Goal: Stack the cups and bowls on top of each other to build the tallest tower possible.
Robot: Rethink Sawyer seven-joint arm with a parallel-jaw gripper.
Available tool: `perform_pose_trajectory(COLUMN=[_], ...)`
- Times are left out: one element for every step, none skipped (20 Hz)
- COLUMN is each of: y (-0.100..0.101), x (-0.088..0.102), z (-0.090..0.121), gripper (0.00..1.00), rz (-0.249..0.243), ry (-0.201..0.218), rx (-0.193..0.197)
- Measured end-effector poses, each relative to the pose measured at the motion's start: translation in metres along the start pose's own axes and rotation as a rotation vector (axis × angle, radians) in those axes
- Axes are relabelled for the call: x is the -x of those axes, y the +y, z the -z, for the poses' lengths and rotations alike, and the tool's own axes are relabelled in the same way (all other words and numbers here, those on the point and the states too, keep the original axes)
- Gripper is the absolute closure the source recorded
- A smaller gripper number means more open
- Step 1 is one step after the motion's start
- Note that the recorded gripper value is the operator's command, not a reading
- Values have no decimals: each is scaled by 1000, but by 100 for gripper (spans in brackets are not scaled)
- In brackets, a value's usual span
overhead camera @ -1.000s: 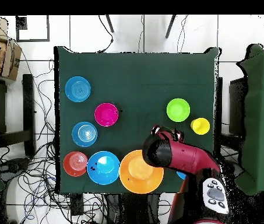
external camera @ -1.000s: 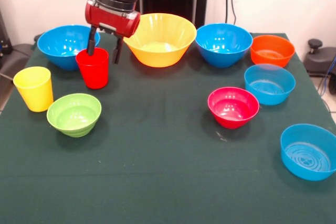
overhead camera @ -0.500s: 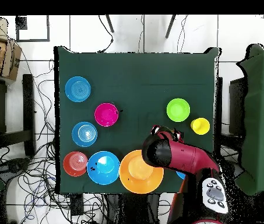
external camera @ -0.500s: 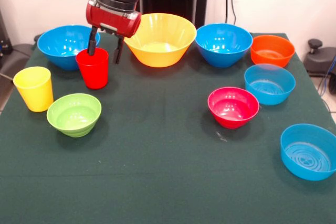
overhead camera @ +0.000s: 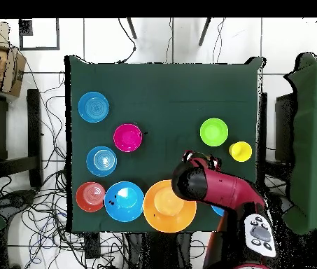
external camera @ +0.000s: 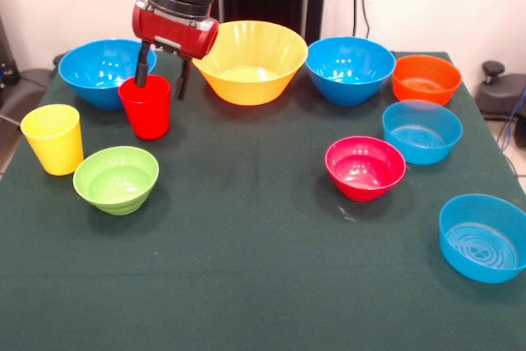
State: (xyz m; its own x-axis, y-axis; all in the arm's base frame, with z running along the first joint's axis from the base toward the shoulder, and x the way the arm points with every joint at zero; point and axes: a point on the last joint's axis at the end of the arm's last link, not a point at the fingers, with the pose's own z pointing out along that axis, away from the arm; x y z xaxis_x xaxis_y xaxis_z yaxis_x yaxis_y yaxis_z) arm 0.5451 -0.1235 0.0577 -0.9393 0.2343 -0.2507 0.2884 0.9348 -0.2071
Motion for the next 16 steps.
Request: perform_pose_trajectory(y=[-1, -2, -3, -3, -5, -5, -6, -7, -7, -7, -7, -6, -6, -4, -4, -3], x=[0, 0, 0, 0, 0, 0, 0, 0, 0, -1, -2, -3, -4, -7, -9, -11], z=[0, -1, -1, -1, -1, -2, -2, -2, -3, -4, -7, -7, -9, -13, -15, -17], gripper=[0, 0, 0, 0, 0, 0, 0, 0, 0, 0, 0, 0, 0, 0, 0, 0], rz=[-2, -4, -6, -7, -11, -12, -14, -15, -16, -16, -17, -16, -16, -16, -17, -17], ry=[1, 1, 2, 2, 2, 2, 1, 0, -1, -3, -3, -3, -1, 2, 3, 5], rx=[0, 0, -1, -1, 0, 0, 0, 0, 0, 0, 1, 1, 2, 3, 3, 4])
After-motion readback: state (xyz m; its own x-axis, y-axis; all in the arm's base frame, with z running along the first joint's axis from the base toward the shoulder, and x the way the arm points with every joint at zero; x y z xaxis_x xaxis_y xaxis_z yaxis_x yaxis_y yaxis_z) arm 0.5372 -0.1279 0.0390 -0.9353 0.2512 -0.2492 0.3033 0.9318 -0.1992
